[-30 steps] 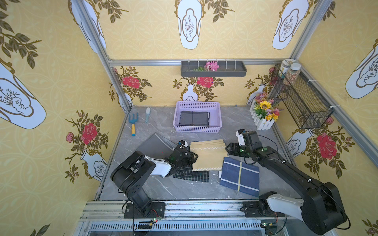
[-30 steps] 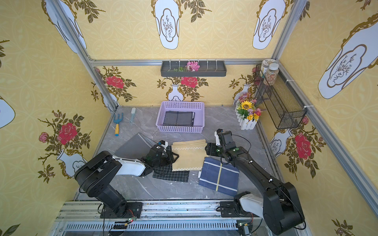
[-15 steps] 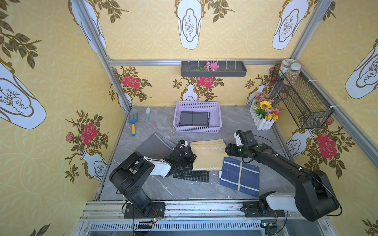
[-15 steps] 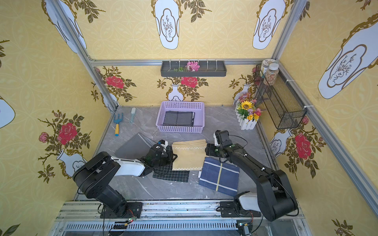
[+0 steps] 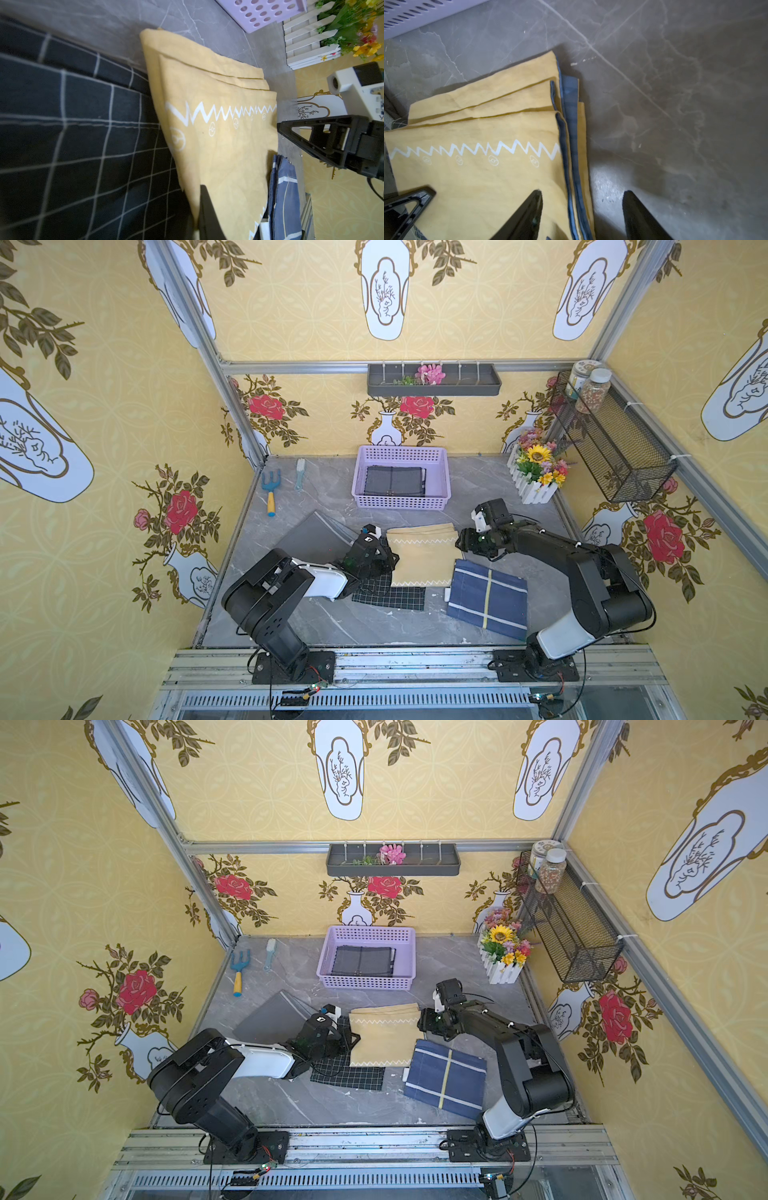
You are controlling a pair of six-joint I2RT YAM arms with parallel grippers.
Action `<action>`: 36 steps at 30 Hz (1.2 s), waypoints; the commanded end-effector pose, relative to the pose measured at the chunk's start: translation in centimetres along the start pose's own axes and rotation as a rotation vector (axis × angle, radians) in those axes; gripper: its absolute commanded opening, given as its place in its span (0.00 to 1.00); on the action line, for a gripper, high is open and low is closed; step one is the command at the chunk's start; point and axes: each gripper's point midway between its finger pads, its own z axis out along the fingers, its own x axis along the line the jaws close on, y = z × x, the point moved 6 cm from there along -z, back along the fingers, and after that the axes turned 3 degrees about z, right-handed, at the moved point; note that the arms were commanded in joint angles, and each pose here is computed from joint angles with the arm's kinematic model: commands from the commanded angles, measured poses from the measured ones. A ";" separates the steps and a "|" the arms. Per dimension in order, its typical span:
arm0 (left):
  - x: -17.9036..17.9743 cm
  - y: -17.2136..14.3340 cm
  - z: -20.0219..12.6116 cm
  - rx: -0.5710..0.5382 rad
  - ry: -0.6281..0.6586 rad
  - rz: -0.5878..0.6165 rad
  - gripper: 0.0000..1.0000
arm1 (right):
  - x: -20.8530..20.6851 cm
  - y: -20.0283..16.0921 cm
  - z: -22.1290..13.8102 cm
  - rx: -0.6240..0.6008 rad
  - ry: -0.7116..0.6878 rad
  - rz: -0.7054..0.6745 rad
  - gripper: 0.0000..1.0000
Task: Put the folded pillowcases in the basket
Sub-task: Pick up the pillowcase from the center of the board.
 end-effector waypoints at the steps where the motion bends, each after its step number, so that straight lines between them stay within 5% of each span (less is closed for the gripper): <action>1: 0.1 0.1 0.1 -0.009 -0.001 0.005 0.00 | 0.5 0.9 0.6 -0.006 0.031 -0.003 0.62; 11: 0.1 0.1 0.0 -0.011 -0.003 0.006 0.00 | 0.3 1.5 3.0 0.041 0.045 0.027 0.48; 29: 0.1 0.1 -0.1 -0.019 -0.003 0.000 0.00 | 0.1 0.9 3.5 0.075 0.054 0.037 0.01; 36: -0.1 0.5 -0.8 -0.057 -0.002 0.003 0.00 | 1.0 1.7 1.7 -0.004 0.085 0.009 0.00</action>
